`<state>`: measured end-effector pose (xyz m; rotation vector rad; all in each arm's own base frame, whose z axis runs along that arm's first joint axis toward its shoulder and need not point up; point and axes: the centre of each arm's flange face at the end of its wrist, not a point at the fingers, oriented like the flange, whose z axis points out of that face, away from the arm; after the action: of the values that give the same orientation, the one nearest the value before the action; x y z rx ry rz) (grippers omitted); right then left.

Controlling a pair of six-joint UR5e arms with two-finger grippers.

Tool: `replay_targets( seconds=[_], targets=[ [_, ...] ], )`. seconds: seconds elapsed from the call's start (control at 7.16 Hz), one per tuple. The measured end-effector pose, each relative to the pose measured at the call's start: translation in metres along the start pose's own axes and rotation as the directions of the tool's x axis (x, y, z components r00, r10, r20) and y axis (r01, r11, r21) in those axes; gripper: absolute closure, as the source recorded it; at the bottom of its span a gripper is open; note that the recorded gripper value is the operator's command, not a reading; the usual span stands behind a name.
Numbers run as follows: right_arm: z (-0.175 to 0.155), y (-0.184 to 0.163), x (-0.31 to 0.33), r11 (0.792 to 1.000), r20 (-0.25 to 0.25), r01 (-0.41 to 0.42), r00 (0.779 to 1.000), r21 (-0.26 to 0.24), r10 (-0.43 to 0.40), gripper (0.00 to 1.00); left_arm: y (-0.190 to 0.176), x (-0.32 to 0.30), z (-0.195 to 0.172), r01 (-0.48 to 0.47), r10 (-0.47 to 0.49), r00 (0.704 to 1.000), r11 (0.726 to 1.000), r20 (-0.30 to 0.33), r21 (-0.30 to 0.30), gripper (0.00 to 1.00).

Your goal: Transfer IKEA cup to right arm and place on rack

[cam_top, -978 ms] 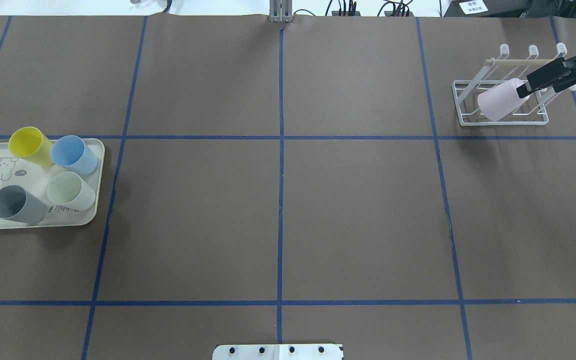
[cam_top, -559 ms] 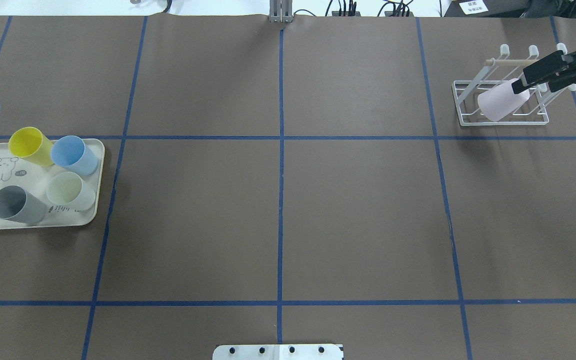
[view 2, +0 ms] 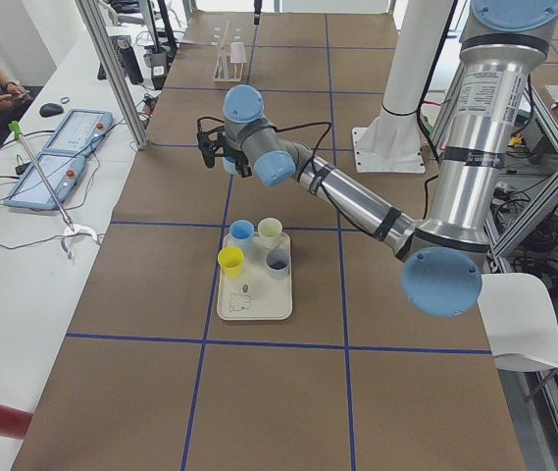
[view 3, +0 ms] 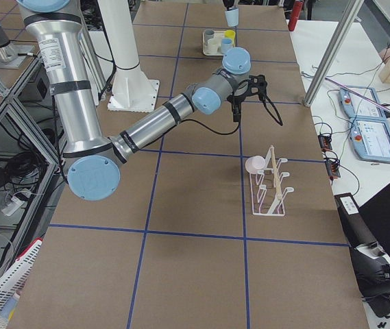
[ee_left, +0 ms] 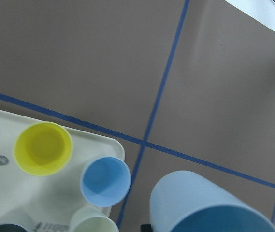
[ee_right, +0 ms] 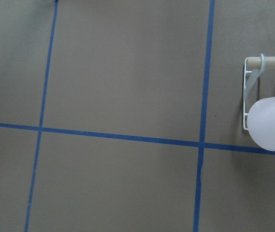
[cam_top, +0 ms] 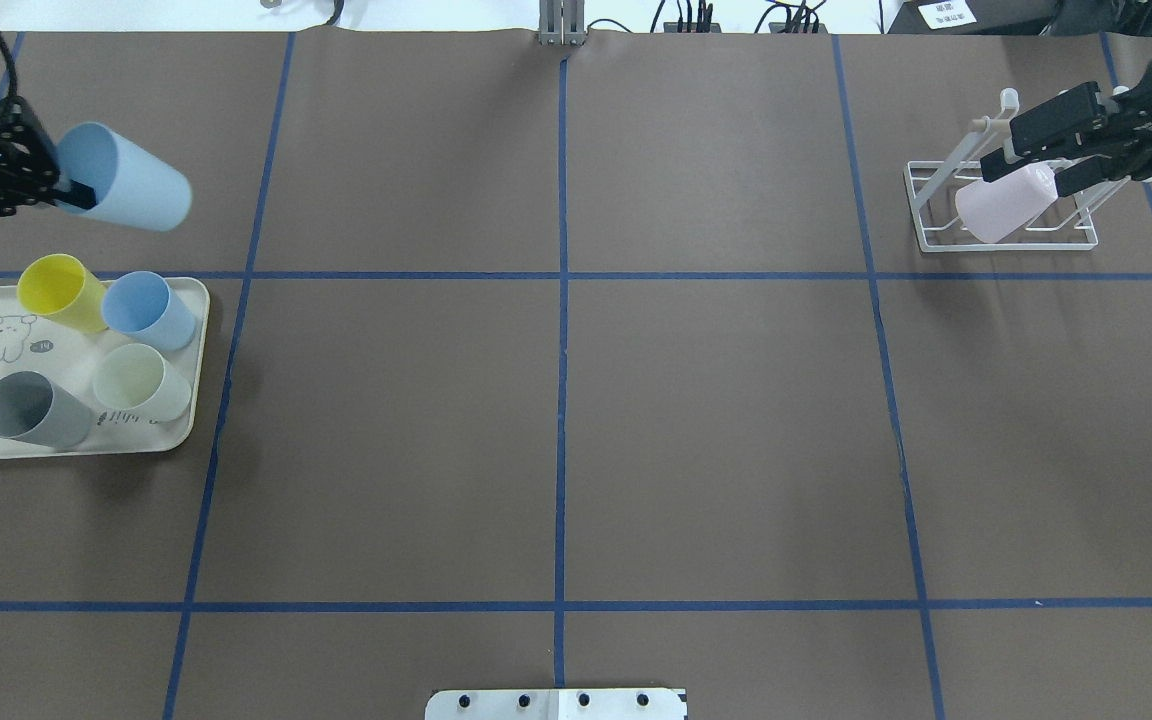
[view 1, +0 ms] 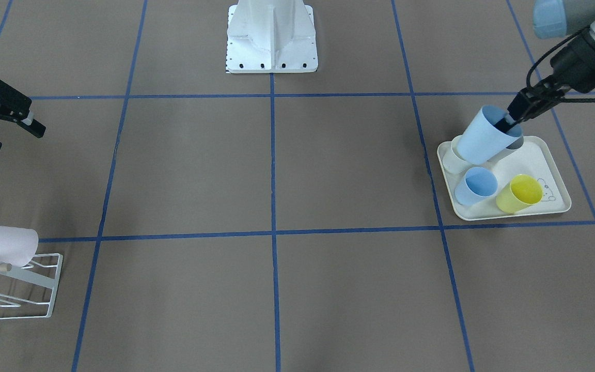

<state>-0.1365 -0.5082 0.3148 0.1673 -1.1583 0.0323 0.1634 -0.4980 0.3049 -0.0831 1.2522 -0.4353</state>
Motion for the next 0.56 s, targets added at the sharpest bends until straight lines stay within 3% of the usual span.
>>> replay_targets(
  seconds=[0.28, 0.56],
  targets=[
    [0.008, 0.011, -0.022, 0.995, 0.125, -0.098, 0.988, 0.034, 0.093, 0.02, 0.053, 0.086, 0.046, 0.091, -0.094, 0.993, 0.995, -0.070, -0.042, 1.00],
    [0.024, 0.025, -0.035, 0.989, 0.265, -0.146, 0.955, 0.028, 0.134, 0.02, 0.112, 0.140, 0.075, 0.170, -0.187, 0.960, 0.981, -0.207, -0.096, 1.00]
  ],
)
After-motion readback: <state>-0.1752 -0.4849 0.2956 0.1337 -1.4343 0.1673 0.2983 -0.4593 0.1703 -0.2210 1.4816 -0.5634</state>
